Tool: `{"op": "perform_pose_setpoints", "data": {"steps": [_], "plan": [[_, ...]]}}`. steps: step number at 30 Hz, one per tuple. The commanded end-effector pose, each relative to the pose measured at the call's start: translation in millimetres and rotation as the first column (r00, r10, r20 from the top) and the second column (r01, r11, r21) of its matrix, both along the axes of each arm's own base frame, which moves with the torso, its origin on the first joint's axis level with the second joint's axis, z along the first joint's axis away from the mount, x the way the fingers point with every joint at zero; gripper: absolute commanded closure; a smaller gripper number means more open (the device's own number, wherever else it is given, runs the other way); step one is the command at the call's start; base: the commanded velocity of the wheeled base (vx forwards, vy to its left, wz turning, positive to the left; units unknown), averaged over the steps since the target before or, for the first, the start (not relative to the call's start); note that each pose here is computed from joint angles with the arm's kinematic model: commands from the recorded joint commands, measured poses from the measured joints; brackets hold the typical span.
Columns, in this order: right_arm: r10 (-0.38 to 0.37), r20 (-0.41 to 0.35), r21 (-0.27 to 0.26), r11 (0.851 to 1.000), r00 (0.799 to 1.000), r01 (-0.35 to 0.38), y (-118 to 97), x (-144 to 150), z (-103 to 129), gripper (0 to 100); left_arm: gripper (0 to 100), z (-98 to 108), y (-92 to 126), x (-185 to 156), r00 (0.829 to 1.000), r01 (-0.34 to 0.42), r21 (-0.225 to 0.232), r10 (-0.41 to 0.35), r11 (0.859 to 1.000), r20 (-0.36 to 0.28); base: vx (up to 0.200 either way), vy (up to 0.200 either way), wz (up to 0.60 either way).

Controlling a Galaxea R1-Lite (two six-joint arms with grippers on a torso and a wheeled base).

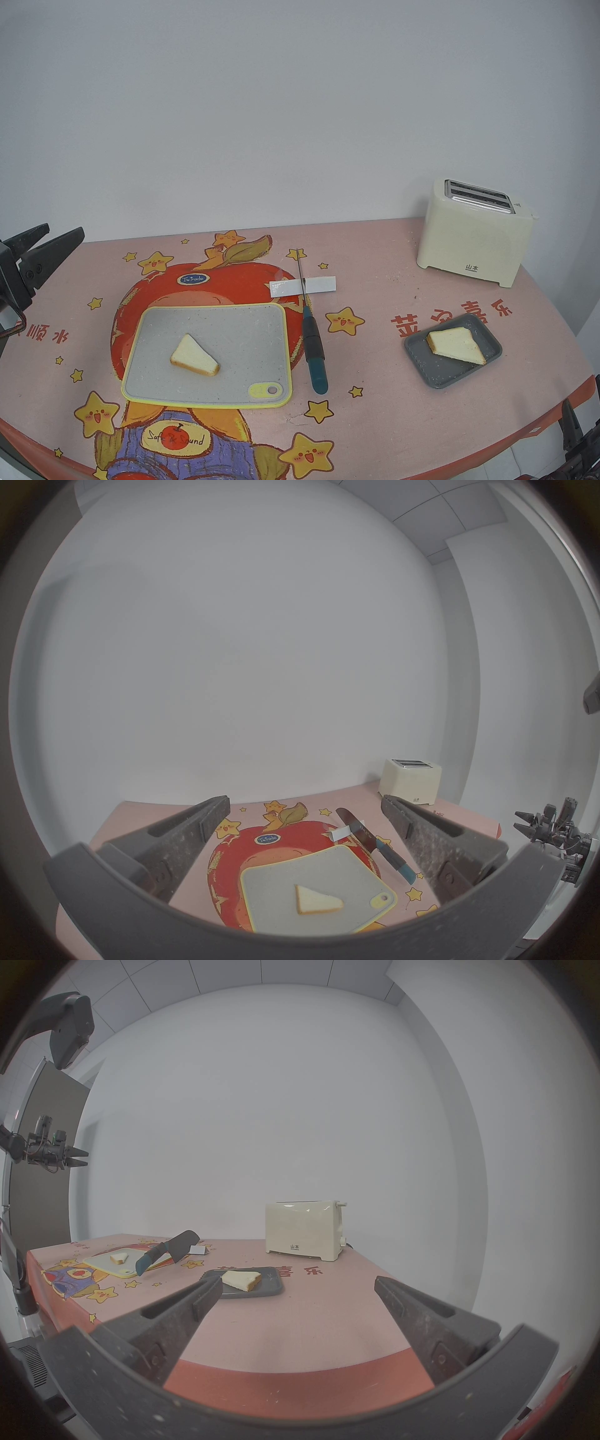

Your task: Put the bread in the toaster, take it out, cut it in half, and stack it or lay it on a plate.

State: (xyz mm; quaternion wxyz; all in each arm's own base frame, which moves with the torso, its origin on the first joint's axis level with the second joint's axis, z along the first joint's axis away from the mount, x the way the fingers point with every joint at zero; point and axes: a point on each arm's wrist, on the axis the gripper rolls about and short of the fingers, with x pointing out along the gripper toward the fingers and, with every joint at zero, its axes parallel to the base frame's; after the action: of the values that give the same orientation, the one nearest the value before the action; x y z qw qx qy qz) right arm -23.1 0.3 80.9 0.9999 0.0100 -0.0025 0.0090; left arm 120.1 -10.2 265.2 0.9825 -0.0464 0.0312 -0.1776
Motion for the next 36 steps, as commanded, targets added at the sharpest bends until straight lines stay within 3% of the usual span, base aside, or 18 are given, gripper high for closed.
{"op": "perform_pose_setpoints", "data": {"steps": [1, 4, 7, 10, 16, 25, 28, 36], "plan": [[0.001, -0.004, 0.0, 1.0, 1.0, -0.001, 0, 0, -5, 0, 0, -3, 0, 1, 1.0, -0.004, 0.0, 0.004, 1.0, -0.014, 0.0, 0.0, 0.0], [0.001, -0.004, 0.0, 1.0, 1.0, -0.001, 0, 0, -5, 0, 0, -17, 0, 4, 0.998, -0.008, 0.003, 0.008, 1.0, -0.067, 0.0, 0.0, 0.0], [0.001, -0.004, 0.0, 1.0, 1.0, -0.001, 0, 0, -5, 0, 0, -37, 0, 17, 0.986, -0.012, 0.01, 0.013, 1.0, -0.165, 0.0, 0.0, 0.0], [0.001, -0.004, 0.0, 1.0, 1.0, -0.001, 0, 0, -5, 0, 0, -64, 0, 28, 0.961, -0.002, 0.041, 0.014, 0.999, -0.278, 0.0, 0.0, 0.0], [0.001, -0.004, 0.0, 1.0, 1.0, -0.001, 0, 0, -5, 0, 0, -90, -1, 46, 0.916, 0.0, 0.071, 0.029, 0.997, -0.401, 0.0, 0.0, 0.0], [0.001, -0.004, 0.0, 1.0, 1.0, -0.001, 0, 0, -5, 0, 0, -106, -11, 46, 0.886, -0.019, 0.14, 0.082, 0.99, -0.457, 0.0, 0.0, 0.0], [0.001, -0.004, 0.0, 1.0, 1.0, -0.001, 0, 0, -5, 0, 0, -113, -19, 48, 0.871, -0.038, 0.194, 0.128, 0.98, -0.475, 0.0, 0.0, 0.0], [0.001, -0.004, 0.0, 1.0, 1.0, -0.001, 0, 0, -5, 0, 0, -116, -31, 48, 0.868, -0.02, 0.24, 0.136, 0.971, -0.477, 0.0, 0.0, 0.0]]}}
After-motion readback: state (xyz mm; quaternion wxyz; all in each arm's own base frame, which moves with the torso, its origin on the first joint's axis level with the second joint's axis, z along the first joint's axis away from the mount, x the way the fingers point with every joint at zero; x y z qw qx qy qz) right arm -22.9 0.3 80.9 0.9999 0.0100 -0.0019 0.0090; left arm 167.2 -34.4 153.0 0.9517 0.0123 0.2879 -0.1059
